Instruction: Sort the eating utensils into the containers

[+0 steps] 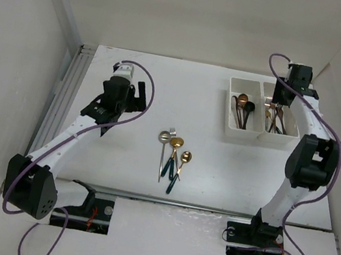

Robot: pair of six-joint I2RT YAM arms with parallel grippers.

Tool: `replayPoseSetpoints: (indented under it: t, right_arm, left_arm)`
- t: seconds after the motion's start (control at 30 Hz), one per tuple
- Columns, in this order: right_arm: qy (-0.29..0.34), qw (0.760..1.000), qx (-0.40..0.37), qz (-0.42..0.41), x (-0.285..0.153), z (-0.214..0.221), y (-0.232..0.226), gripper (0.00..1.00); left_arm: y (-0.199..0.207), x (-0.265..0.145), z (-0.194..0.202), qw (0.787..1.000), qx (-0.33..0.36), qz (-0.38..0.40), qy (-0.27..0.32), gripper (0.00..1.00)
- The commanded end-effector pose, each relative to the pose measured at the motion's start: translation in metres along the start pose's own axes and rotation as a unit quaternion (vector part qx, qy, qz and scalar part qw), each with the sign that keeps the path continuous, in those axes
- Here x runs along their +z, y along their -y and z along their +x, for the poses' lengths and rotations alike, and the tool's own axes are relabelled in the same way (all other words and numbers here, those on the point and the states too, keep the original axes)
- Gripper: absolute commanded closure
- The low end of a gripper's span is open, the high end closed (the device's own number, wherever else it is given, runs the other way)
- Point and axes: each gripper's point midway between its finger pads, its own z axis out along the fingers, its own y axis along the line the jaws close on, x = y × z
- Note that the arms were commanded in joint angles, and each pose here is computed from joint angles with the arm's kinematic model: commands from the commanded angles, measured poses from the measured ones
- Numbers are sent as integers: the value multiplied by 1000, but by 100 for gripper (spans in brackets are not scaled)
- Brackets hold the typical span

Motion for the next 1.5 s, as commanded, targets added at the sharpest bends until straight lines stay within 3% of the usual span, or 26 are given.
replayPoseSetpoints:
  t: [0.0,0.03,0.13,0.2,0.23,0.33,0.47,0.6,0.77,1.13,1.2,1.27,1.47]
  right_arm:
    - [131,990,47,34,-93,-78,14,42]
    - [143,988,50,23,-107,-81,5,26]
    - [158,985,59,19,-140,-70,-26,19]
    - [176,980,95,-16,-169,-64,-43,19]
    - [157,983,88,-38,-167,-41,-64,19]
    - [159,978,107,-86,-185,-16,-99,19]
    - [149,977,106,-106,-198,13,-124,19]
    - [138,983,79,-90,-199,38,-133,19]
    - [121,988,59,-75,-193,64,-133,19]
    - [131,987,70,-59,-199,81,-115,19]
    - [127,989,62,-51,-200,82,-112,19]
    - [131,988,68,-49,-203,76,-108,18]
    - [152,985,66,-38,-212,63,-93,18]
  left_arm:
    - [11,-9,-8,999,-8,37,19,15]
    - [10,-9,-8,999,1,37,19,15]
    - [43,-15,7,990,67,122,0,19]
    - [54,-12,43,983,92,147,-64,21]
    - [64,-14,55,978,103,160,-86,21]
    - [75,-16,105,962,95,179,-184,31]
    - [83,-19,147,941,101,188,-264,37]
    - [90,-17,171,930,99,176,-307,38]
    - [91,-14,191,927,99,150,-330,44]
    - [109,6,209,917,114,129,-361,46]
    - [96,7,223,910,116,98,-385,64]
    - [80,1,236,903,122,68,-406,74]
    - [57,-14,250,889,135,36,-436,76]
